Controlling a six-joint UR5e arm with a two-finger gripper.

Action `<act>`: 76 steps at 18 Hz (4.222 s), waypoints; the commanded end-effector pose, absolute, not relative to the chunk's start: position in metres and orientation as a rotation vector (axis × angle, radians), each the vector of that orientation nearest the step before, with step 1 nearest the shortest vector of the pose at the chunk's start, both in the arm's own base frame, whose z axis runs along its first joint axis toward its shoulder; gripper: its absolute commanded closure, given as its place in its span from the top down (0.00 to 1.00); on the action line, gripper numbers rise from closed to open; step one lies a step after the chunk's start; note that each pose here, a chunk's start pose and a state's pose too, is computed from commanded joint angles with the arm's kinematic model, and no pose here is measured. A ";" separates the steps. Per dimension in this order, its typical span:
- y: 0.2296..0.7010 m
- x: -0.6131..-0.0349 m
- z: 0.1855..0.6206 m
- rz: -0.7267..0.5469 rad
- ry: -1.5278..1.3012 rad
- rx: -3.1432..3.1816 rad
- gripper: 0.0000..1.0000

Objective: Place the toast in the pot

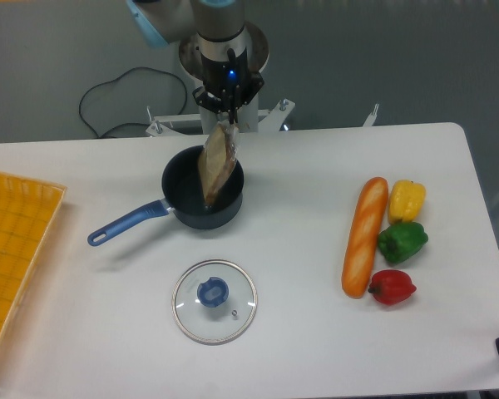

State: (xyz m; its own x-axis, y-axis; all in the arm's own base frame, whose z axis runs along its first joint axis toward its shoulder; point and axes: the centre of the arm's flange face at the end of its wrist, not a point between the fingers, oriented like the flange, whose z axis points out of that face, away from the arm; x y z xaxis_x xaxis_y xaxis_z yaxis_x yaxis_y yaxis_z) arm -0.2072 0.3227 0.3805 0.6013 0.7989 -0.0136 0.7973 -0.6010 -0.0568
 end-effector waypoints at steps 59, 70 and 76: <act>0.389 -0.281 0.375 0.151 -1.635 -2.707 0.42; 0.418 -0.359 0.377 0.178 -1.423 -2.820 0.76; 0.411 -0.385 0.375 0.187 -1.216 -2.903 1.00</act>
